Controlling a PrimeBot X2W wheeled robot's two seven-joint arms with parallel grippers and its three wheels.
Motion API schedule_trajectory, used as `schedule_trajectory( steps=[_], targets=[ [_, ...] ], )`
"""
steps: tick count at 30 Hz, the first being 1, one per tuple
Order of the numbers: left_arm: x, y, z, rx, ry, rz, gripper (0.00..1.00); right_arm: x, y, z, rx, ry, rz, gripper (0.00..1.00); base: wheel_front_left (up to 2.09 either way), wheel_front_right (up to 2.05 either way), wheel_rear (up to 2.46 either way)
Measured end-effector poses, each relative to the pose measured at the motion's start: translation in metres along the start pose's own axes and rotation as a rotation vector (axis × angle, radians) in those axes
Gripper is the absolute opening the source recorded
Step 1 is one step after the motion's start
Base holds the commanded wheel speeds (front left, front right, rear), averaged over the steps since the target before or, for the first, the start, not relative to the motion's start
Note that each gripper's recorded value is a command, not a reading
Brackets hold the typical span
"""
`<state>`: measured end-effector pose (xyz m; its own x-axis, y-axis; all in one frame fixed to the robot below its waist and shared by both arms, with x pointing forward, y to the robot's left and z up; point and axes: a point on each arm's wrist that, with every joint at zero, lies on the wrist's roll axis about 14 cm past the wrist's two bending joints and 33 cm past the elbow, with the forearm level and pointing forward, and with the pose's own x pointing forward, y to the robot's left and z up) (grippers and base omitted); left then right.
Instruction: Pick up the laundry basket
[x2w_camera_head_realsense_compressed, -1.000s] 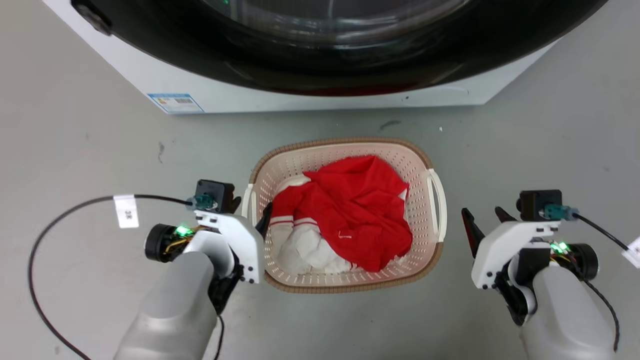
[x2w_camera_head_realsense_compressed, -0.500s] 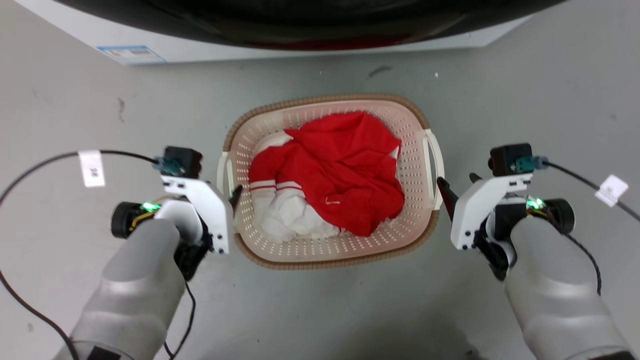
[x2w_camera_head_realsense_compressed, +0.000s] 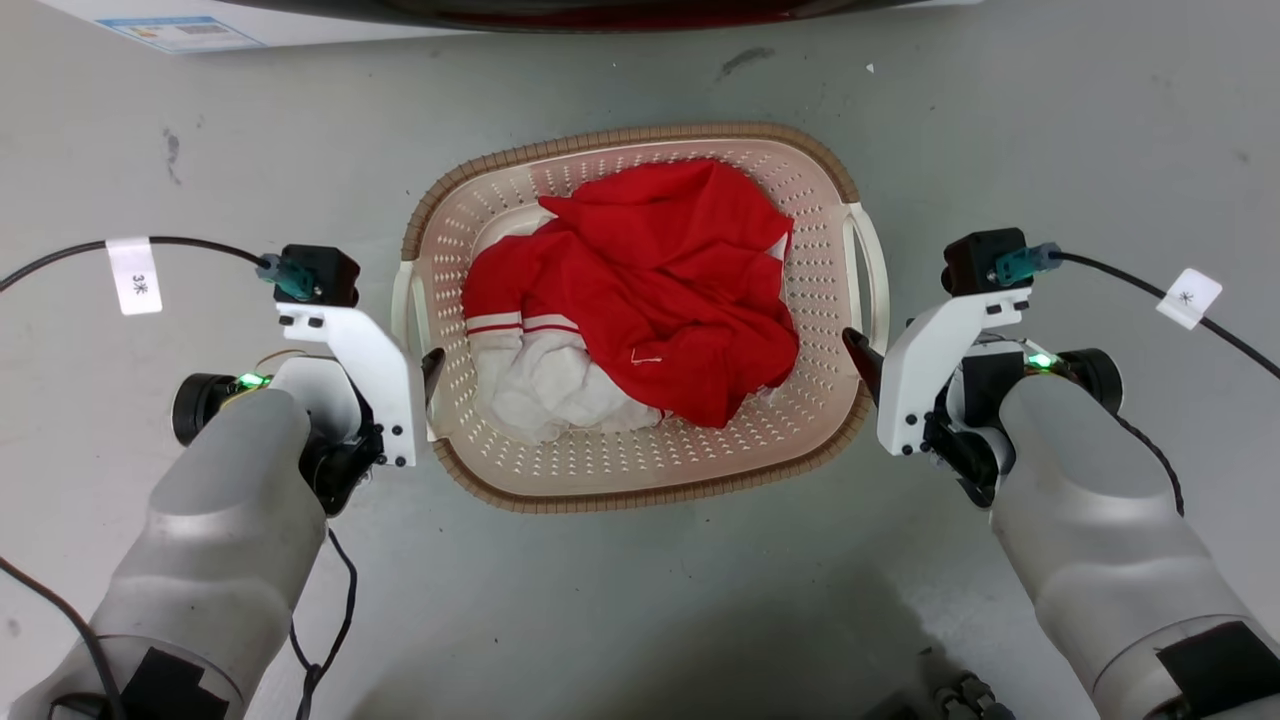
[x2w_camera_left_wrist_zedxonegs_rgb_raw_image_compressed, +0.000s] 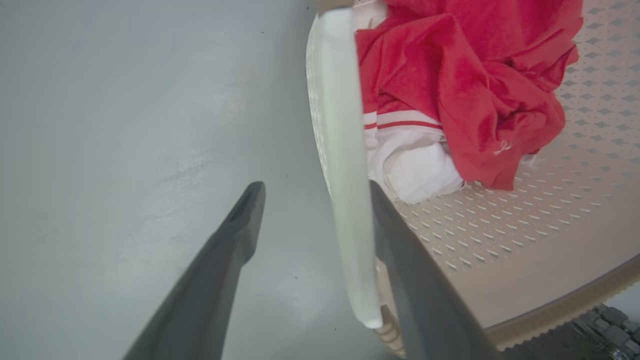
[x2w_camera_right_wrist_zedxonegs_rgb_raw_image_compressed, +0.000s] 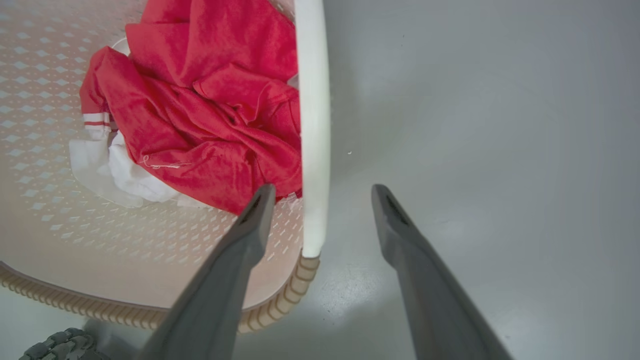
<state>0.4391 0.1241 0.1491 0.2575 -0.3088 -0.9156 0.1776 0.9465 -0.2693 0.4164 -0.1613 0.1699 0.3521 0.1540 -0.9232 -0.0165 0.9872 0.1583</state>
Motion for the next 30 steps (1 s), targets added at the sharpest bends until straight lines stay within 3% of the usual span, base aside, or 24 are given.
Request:
schedule_trajectory(
  steps=[12,14,15,17,18,30],
  targets=[
    [0.011,0.003,-0.011,-0.014,0.065,-0.009,1.00,0.013,0.008,-0.004,-0.006,0.065,0.029,1.00,0.00,0.00,0.00],
    [0.012,0.002,-0.010,-0.019,0.064,-0.013,1.00,0.013,0.008,-0.004,0.000,0.067,0.030,0.36,0.00,0.00,0.00],
    [0.012,0.002,-0.007,-0.019,0.057,-0.014,0.76,0.013,0.008,-0.006,-0.006,0.081,0.030,0.00,0.00,0.00,0.00],
    [0.012,0.002,-0.006,-0.025,0.054,-0.016,0.09,0.014,0.010,-0.010,-0.004,0.096,0.034,0.00,0.00,0.00,0.00],
    [0.011,0.002,-0.006,-0.027,0.054,-0.016,0.00,0.014,0.009,-0.009,-0.006,0.093,0.032,0.00,0.00,0.00,0.00],
    [0.008,-0.006,-0.004,-0.043,0.043,-0.035,0.00,0.010,0.011,-0.004,0.001,0.091,0.033,0.00,0.00,0.00,0.00]
  ],
)
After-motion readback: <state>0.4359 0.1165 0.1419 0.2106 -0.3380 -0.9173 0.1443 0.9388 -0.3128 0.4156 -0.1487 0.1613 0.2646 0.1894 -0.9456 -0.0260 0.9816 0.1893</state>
